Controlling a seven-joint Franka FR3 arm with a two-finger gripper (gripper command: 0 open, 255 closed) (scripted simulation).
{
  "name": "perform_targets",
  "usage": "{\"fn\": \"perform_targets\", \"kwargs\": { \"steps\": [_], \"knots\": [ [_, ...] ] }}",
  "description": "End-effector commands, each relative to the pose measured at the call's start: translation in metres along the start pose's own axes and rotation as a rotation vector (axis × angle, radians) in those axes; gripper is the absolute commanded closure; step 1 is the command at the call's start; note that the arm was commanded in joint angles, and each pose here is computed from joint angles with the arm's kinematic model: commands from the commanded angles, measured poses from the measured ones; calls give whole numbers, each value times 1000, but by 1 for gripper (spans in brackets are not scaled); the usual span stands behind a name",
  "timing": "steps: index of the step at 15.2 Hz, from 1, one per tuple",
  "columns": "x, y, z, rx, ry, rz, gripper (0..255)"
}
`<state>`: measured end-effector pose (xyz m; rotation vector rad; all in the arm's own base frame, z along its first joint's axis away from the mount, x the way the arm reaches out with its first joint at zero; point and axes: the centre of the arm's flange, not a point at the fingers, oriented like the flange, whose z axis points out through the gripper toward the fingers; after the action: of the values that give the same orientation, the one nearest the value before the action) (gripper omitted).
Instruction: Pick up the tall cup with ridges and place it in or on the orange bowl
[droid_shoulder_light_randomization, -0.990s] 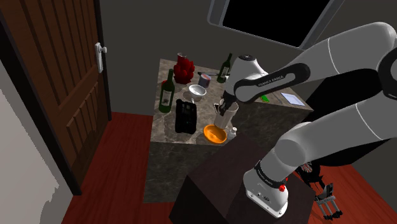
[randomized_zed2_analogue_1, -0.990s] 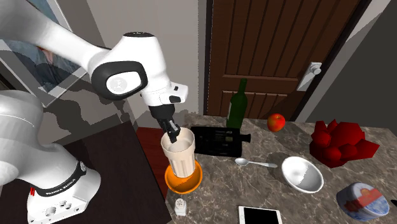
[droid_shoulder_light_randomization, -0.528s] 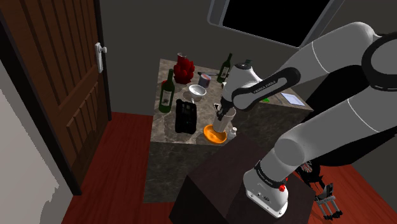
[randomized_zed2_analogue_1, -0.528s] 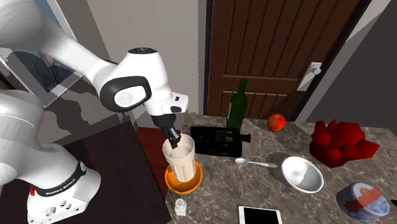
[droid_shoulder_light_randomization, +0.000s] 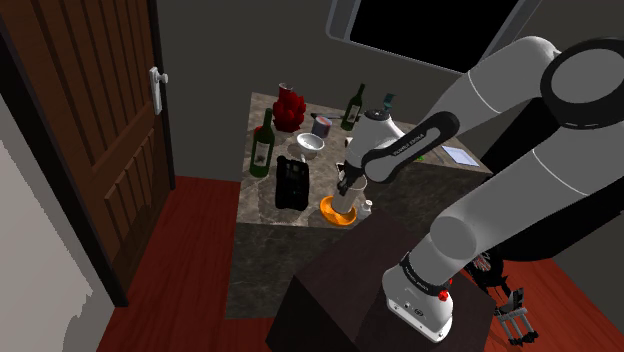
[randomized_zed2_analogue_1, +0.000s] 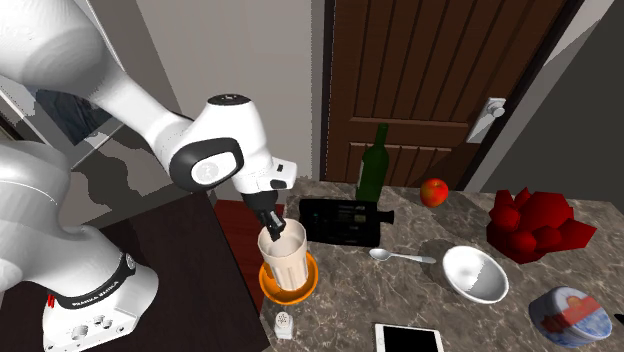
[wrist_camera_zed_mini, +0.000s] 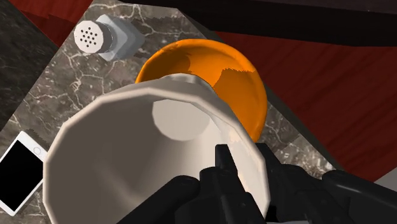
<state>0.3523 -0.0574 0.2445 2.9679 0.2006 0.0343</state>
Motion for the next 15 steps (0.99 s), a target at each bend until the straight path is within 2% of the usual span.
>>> {"fn": "perform_targets", "kwargs": {
  "steps": [1,5,6,11,15],
  "knots": [
    [0,0,1,0,1,0,255],
    [0,0,1,0,1,0,255],
    [0,0,1,0,1,0,0],
    [0,0,1,0,1,0,0],
    [0,0,-49,0,1,0,0]
  ]
}}
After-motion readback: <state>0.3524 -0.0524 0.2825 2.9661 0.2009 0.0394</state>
